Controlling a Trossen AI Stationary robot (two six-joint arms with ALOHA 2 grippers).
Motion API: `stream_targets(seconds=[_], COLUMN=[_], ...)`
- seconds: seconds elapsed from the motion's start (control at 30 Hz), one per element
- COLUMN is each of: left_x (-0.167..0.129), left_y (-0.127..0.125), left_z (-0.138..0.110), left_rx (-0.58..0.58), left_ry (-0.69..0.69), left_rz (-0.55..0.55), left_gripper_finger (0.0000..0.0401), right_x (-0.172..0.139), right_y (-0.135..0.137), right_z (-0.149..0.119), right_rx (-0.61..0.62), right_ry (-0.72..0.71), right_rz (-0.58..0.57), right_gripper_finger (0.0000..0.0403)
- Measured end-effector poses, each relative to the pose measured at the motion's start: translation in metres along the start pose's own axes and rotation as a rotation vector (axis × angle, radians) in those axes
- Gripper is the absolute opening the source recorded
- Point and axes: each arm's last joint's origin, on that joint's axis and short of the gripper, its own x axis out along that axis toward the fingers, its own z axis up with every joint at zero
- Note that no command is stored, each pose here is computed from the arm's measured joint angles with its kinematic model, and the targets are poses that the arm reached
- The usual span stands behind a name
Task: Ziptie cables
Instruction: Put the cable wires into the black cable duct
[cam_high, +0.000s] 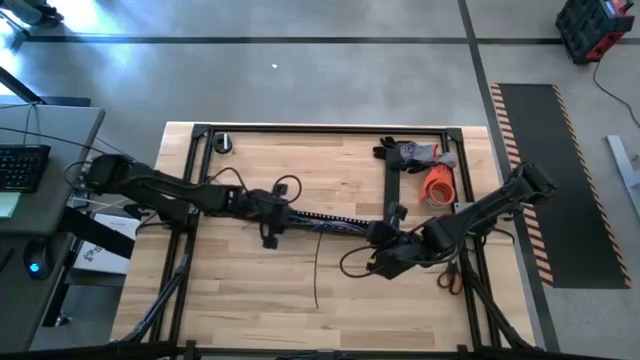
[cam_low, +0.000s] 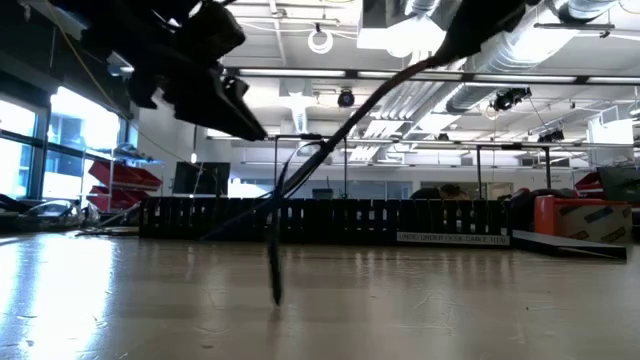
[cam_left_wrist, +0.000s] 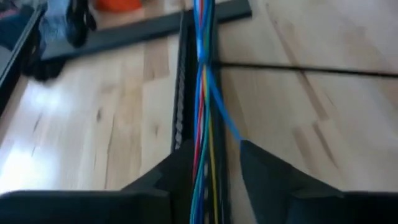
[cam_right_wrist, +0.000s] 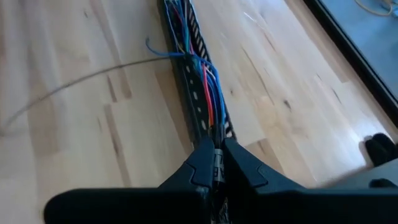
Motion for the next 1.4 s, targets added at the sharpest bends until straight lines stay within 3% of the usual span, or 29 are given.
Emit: stream_targets(seconds=[0.3,0.43,0.63,0.8,1.17,1.4], left_x=[0.042,0.055,0.067,0.066,0.023,-0.004], left_y=[-0.018,-0.023,-0.027,-0.027,-0.016,-0.012], left_z=[0.0,0.002,0.003,-0.001,0.008,0.005], left_rx=[0.007,-0.056,-0.049,0.01,0.117,0.158], left_ry=[-0.093,-0.059,-0.025,0.089,0.339,0.431], left_rz=[0.069,0.207,0.212,0.226,0.224,0.157], left_gripper_finger=[0.0224,0.0238,0.0237,0.0195,0.0019,0.0013], right_x=[-0.005,-0.004,-0.004,-0.007,-0.019,-0.014], right_y=[0.004,0.005,0.007,0.007,0.008,0.006], right_z=[0.014,0.019,0.022,0.025,0.035,0.033], right_rx=[-0.013,-0.023,-0.034,-0.025,-0.012,0.012], right_ry=[-0.072,-0.105,-0.127,-0.123,-0.145,-0.113], right_rz=[0.047,0.076,0.094,0.101,0.121,0.099], right_gripper_finger=[0.0002,0.0002,0.0002,0.0002,0.0002,0.0002])
